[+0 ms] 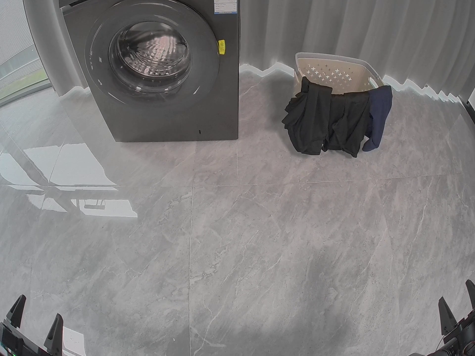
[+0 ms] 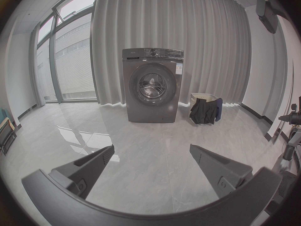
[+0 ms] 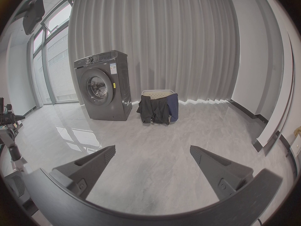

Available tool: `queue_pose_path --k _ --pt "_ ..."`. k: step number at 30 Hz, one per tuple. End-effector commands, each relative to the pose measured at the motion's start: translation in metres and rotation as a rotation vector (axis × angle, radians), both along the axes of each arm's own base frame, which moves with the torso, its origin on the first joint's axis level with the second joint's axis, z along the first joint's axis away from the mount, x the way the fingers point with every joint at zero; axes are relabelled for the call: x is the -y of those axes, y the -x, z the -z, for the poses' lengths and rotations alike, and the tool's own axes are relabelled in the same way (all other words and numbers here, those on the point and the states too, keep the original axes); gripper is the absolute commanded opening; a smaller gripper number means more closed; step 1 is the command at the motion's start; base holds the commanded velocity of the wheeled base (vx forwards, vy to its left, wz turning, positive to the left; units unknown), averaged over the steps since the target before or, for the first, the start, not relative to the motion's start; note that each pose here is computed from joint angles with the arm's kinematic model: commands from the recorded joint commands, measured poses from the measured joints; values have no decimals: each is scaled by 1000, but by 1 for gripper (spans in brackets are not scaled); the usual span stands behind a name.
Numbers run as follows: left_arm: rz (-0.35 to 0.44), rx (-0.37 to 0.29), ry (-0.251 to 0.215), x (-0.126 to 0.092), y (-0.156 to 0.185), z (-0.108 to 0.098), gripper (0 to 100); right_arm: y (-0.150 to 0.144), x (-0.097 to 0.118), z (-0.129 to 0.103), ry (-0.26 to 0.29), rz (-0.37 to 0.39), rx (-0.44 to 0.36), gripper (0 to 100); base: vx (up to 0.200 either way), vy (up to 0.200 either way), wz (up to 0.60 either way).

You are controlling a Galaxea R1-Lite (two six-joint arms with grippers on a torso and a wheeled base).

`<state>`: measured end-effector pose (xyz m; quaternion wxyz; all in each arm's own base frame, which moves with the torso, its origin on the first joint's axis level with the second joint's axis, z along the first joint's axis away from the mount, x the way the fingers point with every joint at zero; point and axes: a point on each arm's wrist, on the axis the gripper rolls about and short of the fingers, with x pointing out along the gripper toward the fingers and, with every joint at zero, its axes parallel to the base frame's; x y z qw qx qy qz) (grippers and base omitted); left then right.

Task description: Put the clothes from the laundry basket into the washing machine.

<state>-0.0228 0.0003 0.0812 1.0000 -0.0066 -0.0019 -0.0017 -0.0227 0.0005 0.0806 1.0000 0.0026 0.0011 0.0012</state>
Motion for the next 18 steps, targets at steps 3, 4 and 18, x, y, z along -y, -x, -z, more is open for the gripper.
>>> queue_pose_path --k 3,4,18 --pt "0 -4 2 0 0 5 100 0 0 5 0 -1 -2 100 200 0 0" --pt "-2 -4 4 0 0 5 100 0 0 5 0 -1 -2 100 200 0 0" --pt "-2 -2 19 0 0 5 100 0 0 5 0 -1 -2 100 200 0 0"
